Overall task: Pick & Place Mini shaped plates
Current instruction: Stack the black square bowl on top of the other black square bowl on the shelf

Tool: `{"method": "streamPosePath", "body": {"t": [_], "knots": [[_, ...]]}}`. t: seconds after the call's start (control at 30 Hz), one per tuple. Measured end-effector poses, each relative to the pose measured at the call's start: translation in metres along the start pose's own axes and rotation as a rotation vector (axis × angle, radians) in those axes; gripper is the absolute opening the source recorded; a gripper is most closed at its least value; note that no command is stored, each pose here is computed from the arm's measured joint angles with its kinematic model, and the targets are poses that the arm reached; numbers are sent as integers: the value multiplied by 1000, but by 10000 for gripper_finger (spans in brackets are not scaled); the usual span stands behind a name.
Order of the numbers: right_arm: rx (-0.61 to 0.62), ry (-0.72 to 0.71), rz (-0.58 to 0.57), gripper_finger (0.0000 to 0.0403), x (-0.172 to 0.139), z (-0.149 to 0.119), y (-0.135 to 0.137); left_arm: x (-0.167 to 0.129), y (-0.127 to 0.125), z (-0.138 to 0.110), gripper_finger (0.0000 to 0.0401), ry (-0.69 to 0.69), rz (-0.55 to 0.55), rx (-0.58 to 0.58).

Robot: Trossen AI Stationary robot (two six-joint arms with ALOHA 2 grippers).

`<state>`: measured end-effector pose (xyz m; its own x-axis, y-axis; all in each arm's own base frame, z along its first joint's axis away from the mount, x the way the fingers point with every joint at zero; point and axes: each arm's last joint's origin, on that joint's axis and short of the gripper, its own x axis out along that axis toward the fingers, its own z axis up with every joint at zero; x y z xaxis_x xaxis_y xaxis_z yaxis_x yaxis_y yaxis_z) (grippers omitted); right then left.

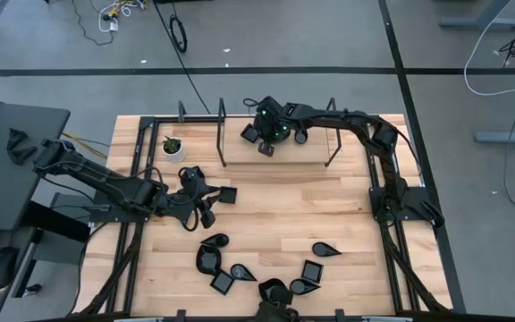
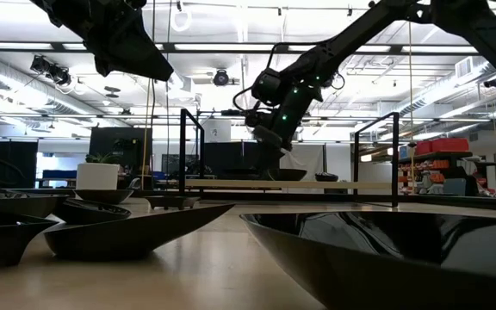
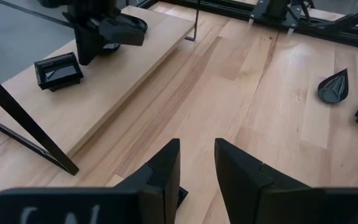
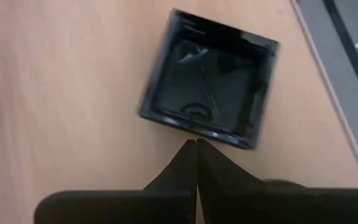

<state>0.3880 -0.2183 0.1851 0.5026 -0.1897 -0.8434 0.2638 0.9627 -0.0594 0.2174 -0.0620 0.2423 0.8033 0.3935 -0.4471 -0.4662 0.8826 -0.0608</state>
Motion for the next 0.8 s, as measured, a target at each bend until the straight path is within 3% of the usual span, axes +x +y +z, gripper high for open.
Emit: {"method": "streamPosePath", "body": {"t": [0.43,0.8], "knots": [[83,-141,-107,6,-3,11,-18,0,0,0,106,-2,-1,-2],[254,-163,-73,6,10,8,-25,0,0,1,106,-7,-4,-6]]}}
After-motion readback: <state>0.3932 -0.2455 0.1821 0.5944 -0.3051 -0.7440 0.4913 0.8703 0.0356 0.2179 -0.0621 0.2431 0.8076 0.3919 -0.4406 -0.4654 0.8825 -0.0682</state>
